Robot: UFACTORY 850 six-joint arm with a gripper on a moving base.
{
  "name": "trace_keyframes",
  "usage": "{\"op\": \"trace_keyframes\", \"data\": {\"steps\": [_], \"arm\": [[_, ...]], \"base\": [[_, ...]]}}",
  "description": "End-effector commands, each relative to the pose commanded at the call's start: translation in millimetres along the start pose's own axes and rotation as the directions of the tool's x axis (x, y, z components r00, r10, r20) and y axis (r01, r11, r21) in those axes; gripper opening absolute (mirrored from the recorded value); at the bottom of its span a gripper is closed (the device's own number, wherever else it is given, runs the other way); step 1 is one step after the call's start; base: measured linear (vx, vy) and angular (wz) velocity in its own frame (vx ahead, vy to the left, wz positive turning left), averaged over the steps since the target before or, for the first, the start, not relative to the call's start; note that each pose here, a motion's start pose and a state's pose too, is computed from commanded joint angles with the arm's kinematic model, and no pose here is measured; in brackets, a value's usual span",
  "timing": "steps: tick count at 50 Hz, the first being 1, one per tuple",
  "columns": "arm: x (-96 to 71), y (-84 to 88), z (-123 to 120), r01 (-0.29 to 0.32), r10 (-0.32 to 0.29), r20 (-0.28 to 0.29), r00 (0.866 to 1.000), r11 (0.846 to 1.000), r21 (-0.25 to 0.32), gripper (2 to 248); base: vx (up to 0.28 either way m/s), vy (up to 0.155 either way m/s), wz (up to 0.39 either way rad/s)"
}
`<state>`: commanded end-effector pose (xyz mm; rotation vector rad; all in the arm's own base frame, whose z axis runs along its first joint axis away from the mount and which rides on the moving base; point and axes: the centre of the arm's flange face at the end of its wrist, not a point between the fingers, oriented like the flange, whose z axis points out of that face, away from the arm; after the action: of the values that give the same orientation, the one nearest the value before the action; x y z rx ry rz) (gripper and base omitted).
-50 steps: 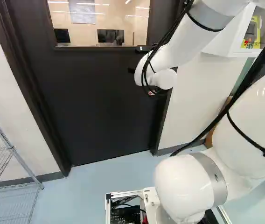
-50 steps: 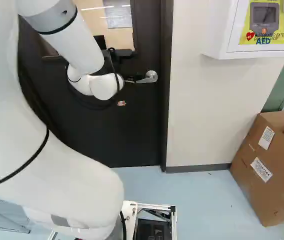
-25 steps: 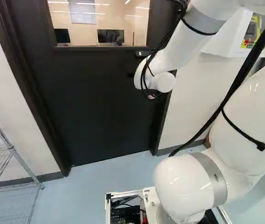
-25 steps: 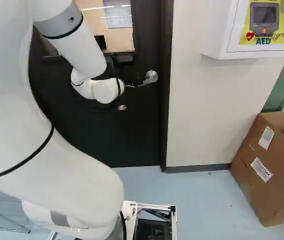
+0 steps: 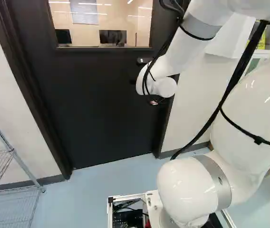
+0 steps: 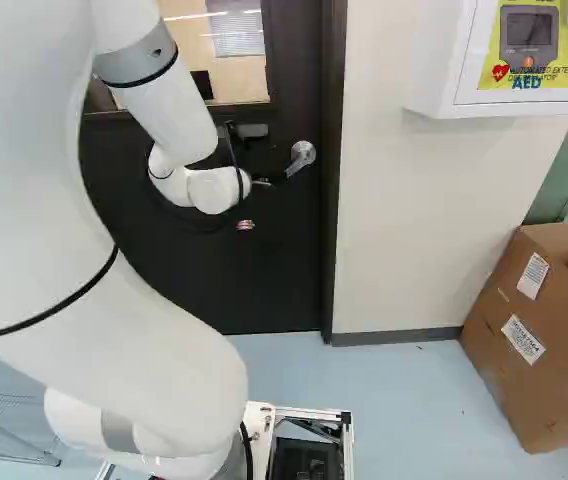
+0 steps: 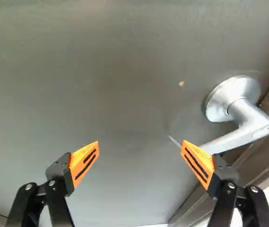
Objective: Open the door and move inside
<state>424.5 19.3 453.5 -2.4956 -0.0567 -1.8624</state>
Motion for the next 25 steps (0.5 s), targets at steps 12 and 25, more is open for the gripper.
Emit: {"op": "trace_keyframes", "data": {"steps": [12,25], "arm": [[-11.3,0.0,5.2,0.0,0.0,0.029,1.0,1.0,0.0,247],[-23.7,0.0,11.0,0.0,0.0,0.06,0.998,1.0,0.0,247]], "base": [[0.0,0.0,0.0],[0.0,0.0,0.0]]}}
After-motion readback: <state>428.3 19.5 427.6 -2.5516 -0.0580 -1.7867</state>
